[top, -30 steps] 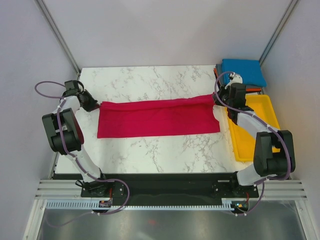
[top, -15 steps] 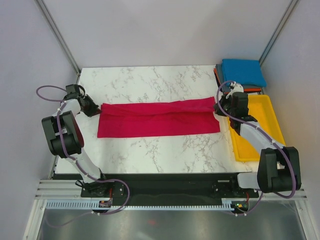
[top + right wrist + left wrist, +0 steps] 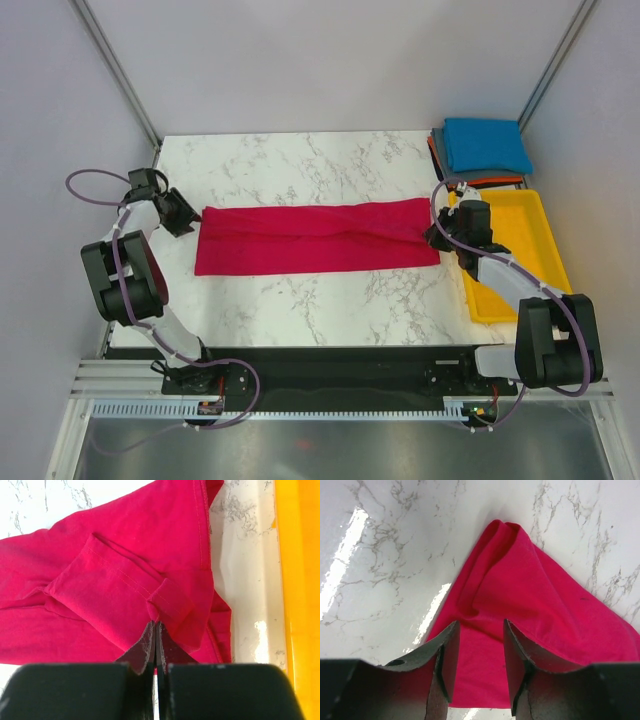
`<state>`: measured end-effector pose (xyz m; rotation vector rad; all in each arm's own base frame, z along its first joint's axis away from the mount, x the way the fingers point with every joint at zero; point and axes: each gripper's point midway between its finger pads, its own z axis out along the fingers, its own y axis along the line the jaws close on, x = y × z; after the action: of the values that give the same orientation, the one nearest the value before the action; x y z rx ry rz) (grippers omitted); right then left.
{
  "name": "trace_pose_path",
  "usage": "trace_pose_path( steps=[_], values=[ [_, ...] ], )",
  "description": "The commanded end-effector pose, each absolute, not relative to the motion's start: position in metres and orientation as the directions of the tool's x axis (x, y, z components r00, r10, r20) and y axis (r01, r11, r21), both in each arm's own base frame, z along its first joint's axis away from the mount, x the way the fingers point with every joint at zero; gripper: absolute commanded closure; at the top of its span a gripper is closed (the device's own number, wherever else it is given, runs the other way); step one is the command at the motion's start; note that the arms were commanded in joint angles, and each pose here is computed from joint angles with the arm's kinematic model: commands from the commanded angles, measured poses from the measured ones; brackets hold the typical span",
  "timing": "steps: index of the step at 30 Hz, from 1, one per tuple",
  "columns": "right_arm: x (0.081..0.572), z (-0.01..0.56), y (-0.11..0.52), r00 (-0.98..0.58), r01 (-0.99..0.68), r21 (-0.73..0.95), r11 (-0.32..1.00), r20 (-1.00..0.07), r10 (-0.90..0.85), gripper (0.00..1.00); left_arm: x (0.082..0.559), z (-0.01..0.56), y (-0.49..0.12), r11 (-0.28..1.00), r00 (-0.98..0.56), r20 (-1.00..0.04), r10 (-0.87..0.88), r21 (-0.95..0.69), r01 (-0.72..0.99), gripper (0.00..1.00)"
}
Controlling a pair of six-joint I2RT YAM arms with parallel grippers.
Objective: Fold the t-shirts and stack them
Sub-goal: Fold the tshirt
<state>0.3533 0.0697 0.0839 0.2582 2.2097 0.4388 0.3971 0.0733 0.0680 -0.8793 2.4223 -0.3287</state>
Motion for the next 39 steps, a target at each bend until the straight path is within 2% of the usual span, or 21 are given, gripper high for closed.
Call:
trace_pose_path(
  steps=[1, 7, 14, 23, 27, 31, 35, 39],
  values=[
    [0.357, 0.101, 0.072, -0.585, 0.016, 0.412, 0.911, -0.735, 0.343, 1.0, 0.393, 0.074, 0.063, 0.778, -0.671, -0.405, -0.621, -0.422, -0.465, 0.52],
    [0.357, 0.106, 0.073, -0.579, 0.008, 0.416, 0.91, -0.74, 0.343, 1.0, 0.391, 0.066, 0.051, 0.751, -0.68, -0.35, -0.645, -0.457, -0.477, 0.49],
    [0.359, 0.116, 0.072, -0.566, 0.003, 0.41, 0.912, -0.752, 0.339, 1.0, 0.386, 0.069, 0.052, 0.66, -0.596, -0.301, -0.745, -0.465, -0.59, 0.46],
    [0.36, 0.119, 0.071, -0.563, 0.002, 0.407, 0.913, -0.755, 0.338, 1.0, 0.39, 0.072, 0.055, 0.578, -0.522, -0.26, -0.812, -0.48, -0.66, 0.49],
    [0.36, 0.121, 0.073, -0.561, -0.001, 0.416, 0.91, -0.753, 0.344, 1.0, 0.392, 0.082, 0.058, 0.512, -0.456, -0.238, -0.857, -0.483, -0.71, 0.56],
    [0.361, 0.122, 0.071, -0.553, 0.002, 0.407, 0.913, -0.76, 0.34, 1.0, 0.395, 0.093, 0.058, 0.396, -0.347, -0.194, -0.918, -0.518, -0.758, 0.56],
    [0.361, 0.125, 0.072, -0.549, -0.005, 0.413, 0.911, -0.762, 0.343, 1.0, 0.4, 0.089, 0.053, 0.325, -0.304, -0.13, -0.944, -0.531, -0.783, 0.53],
    [0.36, 0.123, 0.073, -0.553, -0.005, 0.414, 0.91, -0.76, 0.343, 1.0, 0.402, 0.078, 0.053, 0.319, -0.304, -0.117, -0.946, -0.513, -0.797, 0.52]
  ],
)
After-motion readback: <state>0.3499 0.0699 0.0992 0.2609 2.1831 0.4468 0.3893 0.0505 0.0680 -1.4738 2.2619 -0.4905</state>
